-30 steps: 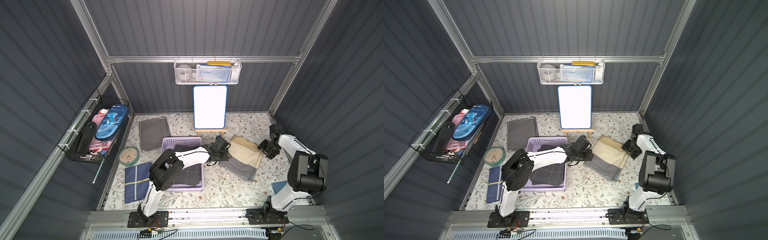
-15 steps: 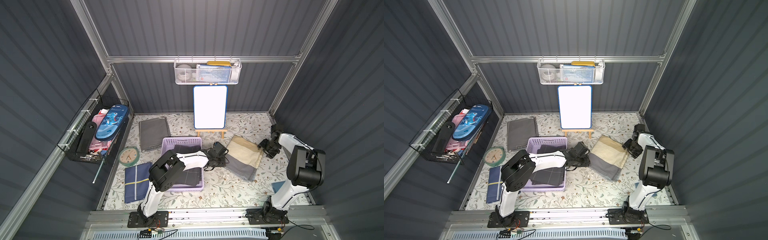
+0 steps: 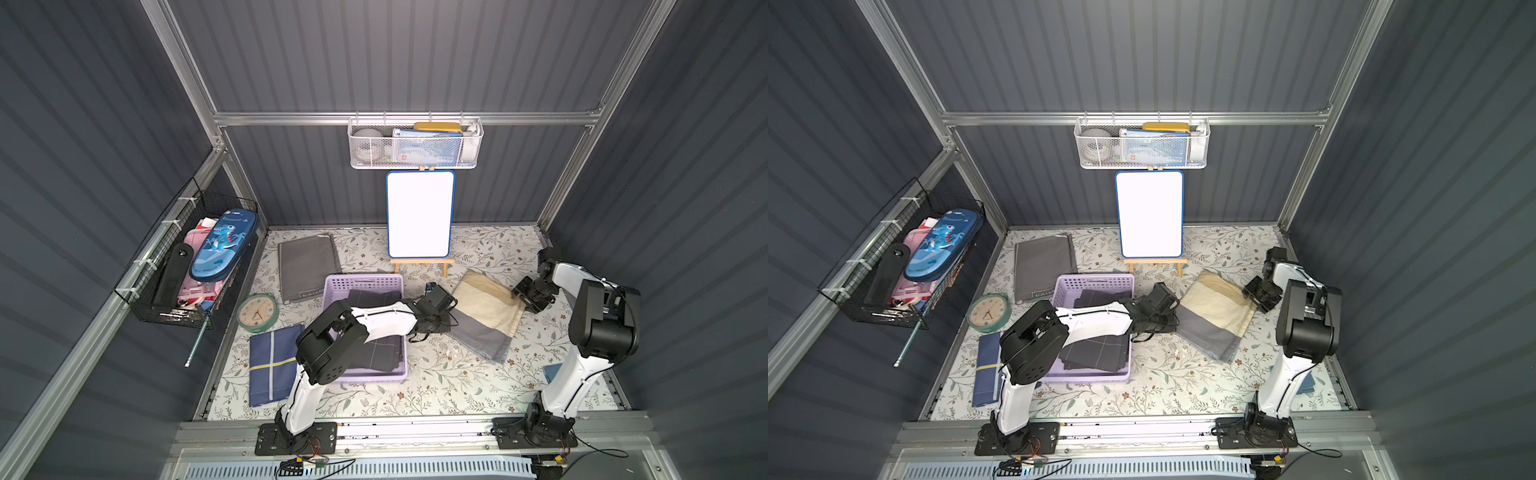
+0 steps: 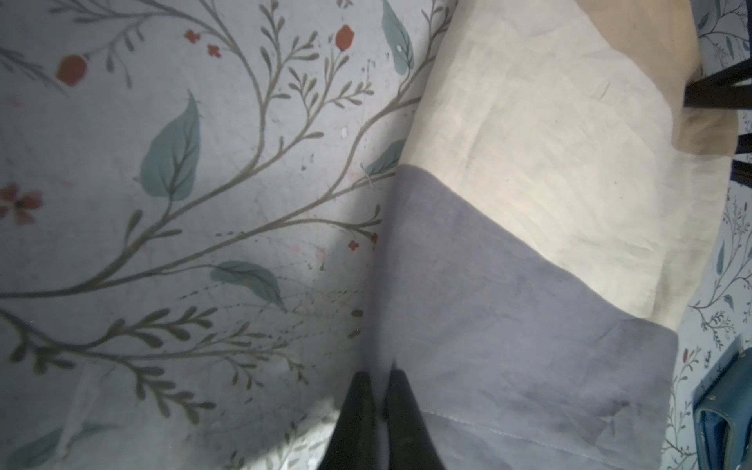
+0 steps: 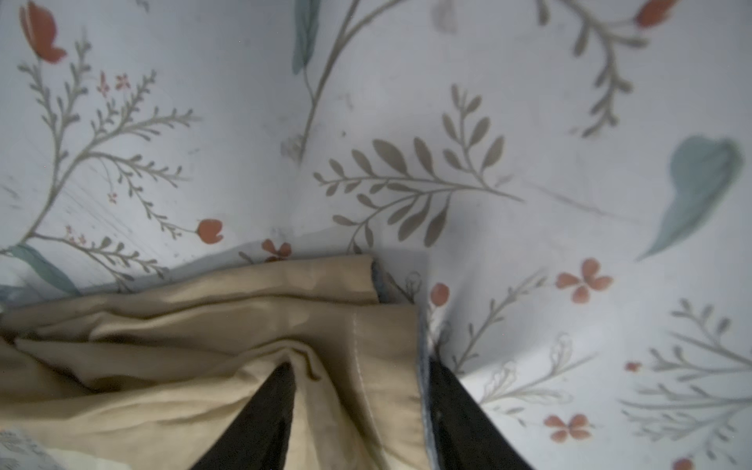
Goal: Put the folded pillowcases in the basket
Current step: Pick up the pillowcase from the center of the board, then place the pillowcase in the basket.
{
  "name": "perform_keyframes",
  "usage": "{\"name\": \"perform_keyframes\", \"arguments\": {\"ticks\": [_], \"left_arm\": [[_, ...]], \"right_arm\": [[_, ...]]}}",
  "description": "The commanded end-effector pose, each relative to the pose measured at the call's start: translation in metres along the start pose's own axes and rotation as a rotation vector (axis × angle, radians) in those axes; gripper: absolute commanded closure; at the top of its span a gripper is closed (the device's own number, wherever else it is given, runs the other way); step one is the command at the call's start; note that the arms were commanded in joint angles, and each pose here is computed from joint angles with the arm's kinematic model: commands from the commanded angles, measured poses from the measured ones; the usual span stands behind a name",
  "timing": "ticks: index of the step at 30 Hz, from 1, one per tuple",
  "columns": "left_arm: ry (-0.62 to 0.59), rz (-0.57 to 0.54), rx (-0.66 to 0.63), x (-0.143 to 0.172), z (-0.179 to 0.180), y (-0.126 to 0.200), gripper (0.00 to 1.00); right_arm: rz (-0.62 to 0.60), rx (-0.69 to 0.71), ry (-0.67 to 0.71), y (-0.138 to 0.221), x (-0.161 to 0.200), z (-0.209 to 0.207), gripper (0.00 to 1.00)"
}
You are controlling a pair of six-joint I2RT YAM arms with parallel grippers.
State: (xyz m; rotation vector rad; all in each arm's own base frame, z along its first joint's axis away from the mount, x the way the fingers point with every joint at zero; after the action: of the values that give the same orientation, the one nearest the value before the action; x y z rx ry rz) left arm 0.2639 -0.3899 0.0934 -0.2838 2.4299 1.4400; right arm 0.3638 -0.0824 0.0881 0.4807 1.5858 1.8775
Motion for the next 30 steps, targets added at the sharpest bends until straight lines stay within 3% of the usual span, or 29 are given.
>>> {"name": "perform_keyframes", "arguments": {"ticks": [1, 4, 7, 14, 20, 30], "left_arm": [[-0.016, -0.020, -0.021, -0.006, 0.000, 0.007, 0.93], [-0.024, -0.025, -0.020, -0.009, -0.002, 0.006, 0.96], [-0.035, -0.036, -0.024, -0.012, -0.004, 0.009, 1.00], [-0.041, -0.102, -0.015, -0.032, -0.022, 0.033, 1.00], [-0.033, -0.190, -0.009, -0.053, -0.039, 0.075, 1.00], [0.018, -0.270, -0.041, -0.064, -0.044, 0.135, 1.00]], "right_arm": [[0.064, 0.013, 0.004, -0.014, 0.010, -0.004, 0.59], [0.082, -0.019, 0.000, -0.019, 0.011, -0.001, 0.84], [0.092, -0.065, 0.000, -0.023, 0.012, 0.004, 1.00], [0.046, -0.255, -0.005, -0.006, 0.014, 0.029, 1.00], [-0.051, -0.310, 0.048, 0.036, 0.023, 0.053, 1.00], [-0.104, -0.383, 0.183, 0.089, 0.057, 0.090, 1.00]]}}
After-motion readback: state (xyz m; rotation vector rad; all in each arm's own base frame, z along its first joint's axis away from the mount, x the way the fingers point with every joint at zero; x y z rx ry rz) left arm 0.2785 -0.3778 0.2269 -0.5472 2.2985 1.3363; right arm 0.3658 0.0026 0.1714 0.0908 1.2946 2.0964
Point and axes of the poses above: each gripper's point midway between its finger pads, its own y axis back along the fingers, its own z axis along the line the jaws close on, x = y × z, the point moved 7 cm from there along y, back along the fingers, and after that the axes turned 7 degrees about y, right-handed, at the moved point
